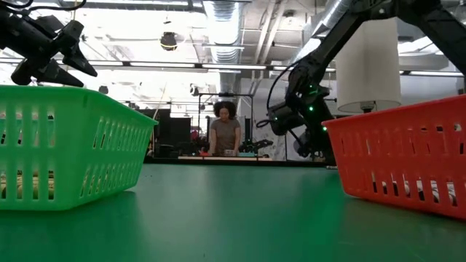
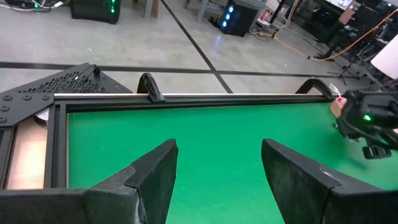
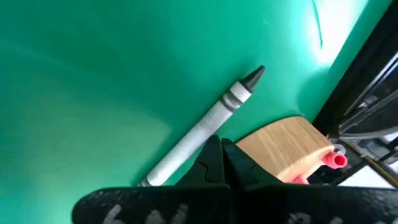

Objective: Sort crayons
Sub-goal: Put the black crayon into the red bin

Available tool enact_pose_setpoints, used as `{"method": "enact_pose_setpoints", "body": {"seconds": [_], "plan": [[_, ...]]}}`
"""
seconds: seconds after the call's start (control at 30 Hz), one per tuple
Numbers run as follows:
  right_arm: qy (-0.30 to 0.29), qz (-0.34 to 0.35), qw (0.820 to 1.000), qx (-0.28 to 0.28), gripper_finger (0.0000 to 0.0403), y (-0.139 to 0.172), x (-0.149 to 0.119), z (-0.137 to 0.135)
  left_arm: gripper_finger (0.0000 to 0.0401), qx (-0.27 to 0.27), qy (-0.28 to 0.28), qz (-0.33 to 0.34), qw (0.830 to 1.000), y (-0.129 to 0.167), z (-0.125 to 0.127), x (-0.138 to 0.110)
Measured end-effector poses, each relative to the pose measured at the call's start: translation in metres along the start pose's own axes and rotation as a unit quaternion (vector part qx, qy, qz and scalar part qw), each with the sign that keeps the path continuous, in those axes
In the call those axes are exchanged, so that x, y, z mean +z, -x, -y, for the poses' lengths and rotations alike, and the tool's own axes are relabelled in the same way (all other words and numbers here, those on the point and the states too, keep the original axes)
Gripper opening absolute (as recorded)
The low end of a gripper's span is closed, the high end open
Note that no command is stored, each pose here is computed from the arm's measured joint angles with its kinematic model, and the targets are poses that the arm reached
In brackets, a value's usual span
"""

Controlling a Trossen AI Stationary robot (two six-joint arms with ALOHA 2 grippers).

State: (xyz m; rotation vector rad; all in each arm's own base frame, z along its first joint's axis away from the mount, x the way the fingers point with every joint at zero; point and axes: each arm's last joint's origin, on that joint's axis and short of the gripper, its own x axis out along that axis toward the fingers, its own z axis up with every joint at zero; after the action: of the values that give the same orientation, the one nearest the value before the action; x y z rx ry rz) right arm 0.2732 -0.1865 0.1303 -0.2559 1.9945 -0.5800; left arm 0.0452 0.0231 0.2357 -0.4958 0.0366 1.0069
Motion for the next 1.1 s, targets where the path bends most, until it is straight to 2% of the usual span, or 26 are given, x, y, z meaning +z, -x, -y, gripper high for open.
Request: {"method": "enact_pose_setpoints", "body": {"seconds": [0.17, 0.37, 0.5, 0.57, 0.63, 0.7, 0.77, 0.9, 0.97, 1.1], "plan": [[0.019, 0.009, 0.999, 0.027, 0.0, 0.026, 0.003, -0.013, 0.0223, 0.0, 0.0, 0.0, 1.0, 0.0, 0.0, 0.0], [0.015, 0.065, 0.997, 0.042, 0.0, 0.075, 0.013, -0.022, 0.0223, 0.0, 0.0, 0.0, 1.0, 0.0, 0.0, 0.0], [-0.01, 0.113, 0.993, 0.035, 0.0, 0.11, 0.018, -0.021, 0.0223, -0.001, 0.0, -0.001, 1.0, 0.0, 0.0, 0.0], [-0.034, 0.141, 0.987, 0.064, 0.0001, 0.126, 0.02, -0.017, 0.0223, -0.003, 0.0, -0.003, 1.0, 0.0, 0.0, 0.0], [-0.057, 0.178, 0.973, 0.136, 0.0008, 0.139, 0.017, -0.013, 0.0223, -0.003, 0.0, -0.003, 1.0, 0.0, 0.0, 0.0], [-0.082, 0.225, 0.947, 0.213, 0.0022, 0.151, 0.01, -0.005, 0.0223, -0.006, 0.0, -0.006, 1.0, 0.0, 0.0, 0.0], [-0.111, 0.264, 0.924, 0.253, 0.0039, 0.16, 0.0, 0.005, 0.0223, -0.007, 0.0, -0.007, 1.0, 0.0, 0.0, 0.0], [-0.16, 0.281, 0.912, 0.252, 0.0071, 0.163, -0.034, 0.016, 0.0223, -0.01, -0.001, -0.011, 1.0, 0.0, 0.001, -0.001], [-0.186, 0.302, 0.9, 0.253, 0.0086, 0.161, -0.046, 0.018, 0.0223, -0.01, -0.001, -0.011, 1.0, 0.0, 0.001, -0.001], [-0.223, 0.323, 0.883, 0.258, 0.0112, 0.148, -0.065, 0.008, 0.0223, -0.011, -0.001, -0.011, 1.0, 0.0, 0.001, -0.001]]}}
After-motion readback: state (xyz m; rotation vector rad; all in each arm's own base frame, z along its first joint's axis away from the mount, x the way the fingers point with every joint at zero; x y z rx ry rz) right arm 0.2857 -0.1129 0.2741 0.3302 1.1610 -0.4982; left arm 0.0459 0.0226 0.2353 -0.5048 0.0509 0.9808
